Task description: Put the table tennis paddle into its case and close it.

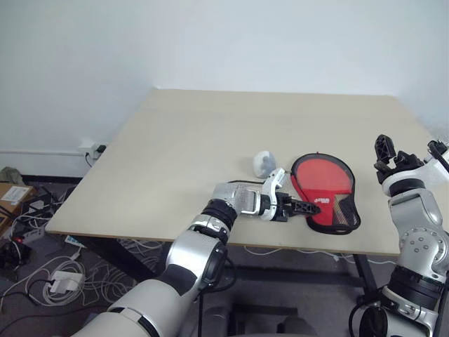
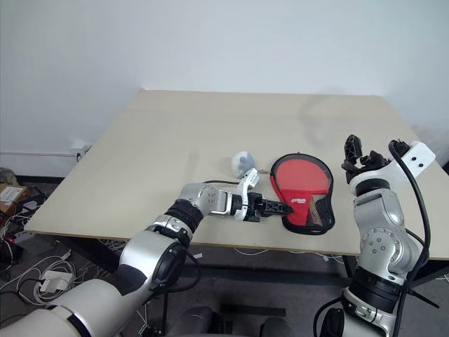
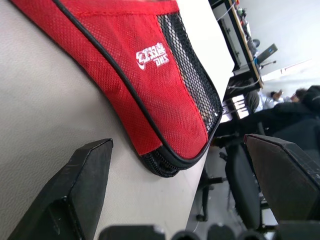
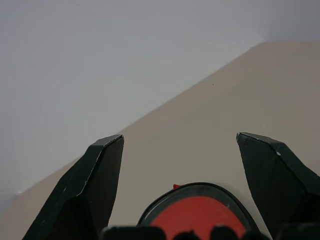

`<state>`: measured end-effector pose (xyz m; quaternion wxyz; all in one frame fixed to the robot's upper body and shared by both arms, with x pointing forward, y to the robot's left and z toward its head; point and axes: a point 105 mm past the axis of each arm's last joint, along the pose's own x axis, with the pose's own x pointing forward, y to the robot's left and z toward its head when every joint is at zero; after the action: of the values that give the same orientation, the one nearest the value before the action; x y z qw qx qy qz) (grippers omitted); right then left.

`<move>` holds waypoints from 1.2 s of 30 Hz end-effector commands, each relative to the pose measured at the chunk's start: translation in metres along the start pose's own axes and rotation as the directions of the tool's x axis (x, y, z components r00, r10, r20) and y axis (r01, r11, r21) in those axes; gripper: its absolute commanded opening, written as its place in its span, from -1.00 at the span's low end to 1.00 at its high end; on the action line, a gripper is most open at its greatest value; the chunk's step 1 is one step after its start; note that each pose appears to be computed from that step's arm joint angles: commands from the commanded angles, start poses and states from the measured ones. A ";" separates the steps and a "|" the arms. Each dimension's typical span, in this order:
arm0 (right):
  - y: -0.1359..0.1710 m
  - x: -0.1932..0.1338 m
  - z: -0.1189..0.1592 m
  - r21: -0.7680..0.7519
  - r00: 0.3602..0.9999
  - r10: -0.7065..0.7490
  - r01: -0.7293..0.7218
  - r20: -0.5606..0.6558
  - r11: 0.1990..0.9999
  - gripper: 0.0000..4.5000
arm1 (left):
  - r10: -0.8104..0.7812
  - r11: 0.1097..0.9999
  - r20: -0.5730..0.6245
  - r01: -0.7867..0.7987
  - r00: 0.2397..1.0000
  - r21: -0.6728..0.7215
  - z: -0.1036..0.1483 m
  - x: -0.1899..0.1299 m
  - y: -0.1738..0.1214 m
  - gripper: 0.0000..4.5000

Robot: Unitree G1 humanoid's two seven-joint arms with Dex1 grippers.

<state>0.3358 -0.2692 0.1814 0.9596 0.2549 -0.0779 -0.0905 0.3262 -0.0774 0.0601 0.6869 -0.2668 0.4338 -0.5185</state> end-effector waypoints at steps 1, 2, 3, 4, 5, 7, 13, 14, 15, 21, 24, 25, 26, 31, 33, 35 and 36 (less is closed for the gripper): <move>0.002 -0.001 0.013 -0.033 0.999 -0.001 0.003 0.051 0.999 0.73 | -0.179 0.983 -0.136 0.182 0.974 0.004 -0.035 0.067 -0.073 1.00; 0.001 -0.002 0.013 -0.033 0.999 -0.003 0.005 0.052 0.999 0.73 | -0.182 0.983 -0.136 0.184 0.974 0.000 -0.035 0.067 -0.074 1.00; 0.000 -0.002 0.014 -0.035 0.998 -0.010 0.012 0.056 0.999 0.73 | -0.192 0.981 -0.136 0.193 0.972 -0.002 -0.035 0.068 -0.077 1.00; -0.002 -0.002 0.015 -0.032 0.998 -0.019 0.021 0.060 0.999 0.74 | -0.200 0.979 -0.140 0.202 0.970 0.000 -0.036 0.069 -0.079 0.92; -0.003 -0.003 0.015 -0.028 0.998 -0.026 0.028 0.061 0.999 0.75 | -0.201 0.979 -0.145 0.204 0.969 0.008 -0.037 0.070 -0.080 0.83; -0.006 -0.004 0.015 -0.027 0.998 -0.037 0.038 0.060 0.999 0.75 | -0.187 0.981 -0.155 0.192 0.970 0.016 -0.039 0.072 -0.079 0.59; -0.011 -0.006 0.010 -0.030 0.997 -0.056 0.058 0.055 0.998 0.75 | -0.186 0.982 -0.167 0.188 0.968 -0.005 -0.040 0.072 -0.080 -0.01; -0.012 -0.006 0.010 -0.030 0.997 -0.059 0.061 0.054 0.998 0.75 | -0.187 0.982 -0.165 0.188 0.968 -0.009 -0.040 0.072 -0.080 -0.01; -0.012 -0.006 0.010 -0.030 0.997 -0.061 0.063 0.053 0.998 0.75 | -0.188 0.982 -0.163 0.189 0.968 -0.009 -0.040 0.072 -0.080 -0.01; -0.011 -0.006 0.006 -0.036 0.997 -0.059 0.061 0.042 0.997 0.75 | -0.196 0.980 -0.154 0.198 0.968 -0.002 -0.038 0.076 -0.086 -0.01; -0.007 -0.005 0.002 -0.051 0.998 -0.049 0.051 0.029 0.997 0.75 | -0.198 0.979 -0.157 0.203 0.968 0.016 -0.039 0.077 -0.086 -0.18; -0.005 -0.005 -0.001 -0.063 0.999 -0.040 0.041 0.014 0.997 0.75 | -0.189 0.980 -0.158 0.195 0.969 0.024 -0.040 0.077 -0.085 -0.29; -0.003 -0.005 -0.003 -0.083 1.000 -0.030 0.030 0.002 0.996 0.75 | -0.185 0.981 -0.158 0.191 0.970 0.024 -0.040 0.077 -0.084 -0.44; 0.001 -0.007 -0.030 -0.209 0.989 -0.008 -0.024 -0.149 0.978 0.75 | -0.193 0.950 -0.194 0.233 0.962 0.208 -0.027 0.059 -0.079 -0.74; 0.002 -0.008 -0.041 -0.300 0.977 -0.005 -0.061 -0.215 0.952 0.75 | -0.199 0.905 -0.187 0.254 0.962 0.342 -0.013 0.039 -0.072 -0.74; 0.007 -0.011 -0.052 -0.309 0.957 0.017 -0.110 -0.290 0.944 0.75 | -0.144 0.848 -0.185 0.218 0.972 0.484 -0.005 0.016 -0.059 -0.74; 0.009 -0.012 -0.056 -0.321 0.950 0.023 -0.129 -0.313 0.938 0.75 | -0.114 0.818 -0.180 0.195 0.977 0.541 -0.003 0.006 -0.054 -0.74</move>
<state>0.3365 -0.2393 0.1296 0.9896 0.1113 0.0793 -0.0447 0.3072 -0.0993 0.0986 0.6684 -0.0865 0.3137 -0.6688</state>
